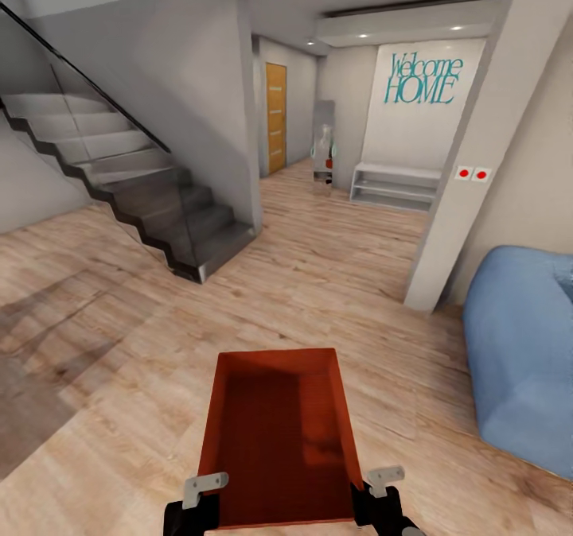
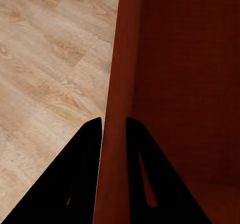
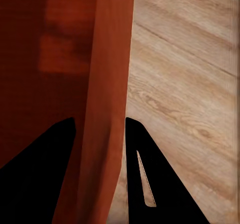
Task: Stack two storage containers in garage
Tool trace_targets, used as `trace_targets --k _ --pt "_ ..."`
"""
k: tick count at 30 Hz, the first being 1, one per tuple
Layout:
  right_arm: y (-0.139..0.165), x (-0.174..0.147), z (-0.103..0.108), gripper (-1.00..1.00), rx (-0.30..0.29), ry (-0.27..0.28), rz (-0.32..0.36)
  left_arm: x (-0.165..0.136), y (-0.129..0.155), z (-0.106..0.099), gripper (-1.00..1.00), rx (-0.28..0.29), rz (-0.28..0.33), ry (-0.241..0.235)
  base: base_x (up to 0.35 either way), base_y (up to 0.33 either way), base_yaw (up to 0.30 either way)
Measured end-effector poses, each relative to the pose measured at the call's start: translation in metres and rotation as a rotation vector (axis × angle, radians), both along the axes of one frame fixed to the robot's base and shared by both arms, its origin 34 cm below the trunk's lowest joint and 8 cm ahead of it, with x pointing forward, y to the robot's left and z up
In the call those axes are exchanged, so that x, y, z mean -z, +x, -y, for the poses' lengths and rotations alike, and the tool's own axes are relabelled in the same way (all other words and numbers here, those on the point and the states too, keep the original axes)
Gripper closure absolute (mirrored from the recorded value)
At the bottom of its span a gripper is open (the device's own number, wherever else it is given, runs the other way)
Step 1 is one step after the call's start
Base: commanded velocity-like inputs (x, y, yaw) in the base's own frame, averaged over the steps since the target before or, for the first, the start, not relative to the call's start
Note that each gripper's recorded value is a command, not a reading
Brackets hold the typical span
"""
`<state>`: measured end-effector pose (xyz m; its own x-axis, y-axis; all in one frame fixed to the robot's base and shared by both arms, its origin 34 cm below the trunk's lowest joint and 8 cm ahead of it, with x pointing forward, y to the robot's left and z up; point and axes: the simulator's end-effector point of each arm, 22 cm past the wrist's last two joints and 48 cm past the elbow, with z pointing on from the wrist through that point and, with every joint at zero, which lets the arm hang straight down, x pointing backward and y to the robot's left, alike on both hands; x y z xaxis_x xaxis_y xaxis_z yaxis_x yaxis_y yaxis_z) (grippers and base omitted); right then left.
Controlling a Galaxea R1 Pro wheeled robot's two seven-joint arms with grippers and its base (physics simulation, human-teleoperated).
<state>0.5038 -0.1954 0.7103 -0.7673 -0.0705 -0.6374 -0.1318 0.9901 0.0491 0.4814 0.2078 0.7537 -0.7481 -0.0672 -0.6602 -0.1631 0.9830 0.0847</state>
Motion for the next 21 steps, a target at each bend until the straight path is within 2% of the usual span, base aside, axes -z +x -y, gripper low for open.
trace_targets --k 6,11,21 --pt "-0.0002 0.0001 -0.0006 1.0 0.001 0.002 -0.001 -0.0008 0.0007 -0.0005 1.0 0.001 -0.001 0.002 0.303 -0.073 -0.014" --pt "-0.0065 0.0051 -0.0026 1.0 0.002 0.004 -0.038 0.002 -0.0035 -0.0024 1.0 0.002 -0.041 0.005 0.326 -0.005 -0.001" --pt "-0.0049 0.0039 -0.0013 1.0 0.002 0.003 -0.029 0.0001 -0.0017 -0.001 1.0 0.004 -0.033 0.01 0.322 0.0 0.0"
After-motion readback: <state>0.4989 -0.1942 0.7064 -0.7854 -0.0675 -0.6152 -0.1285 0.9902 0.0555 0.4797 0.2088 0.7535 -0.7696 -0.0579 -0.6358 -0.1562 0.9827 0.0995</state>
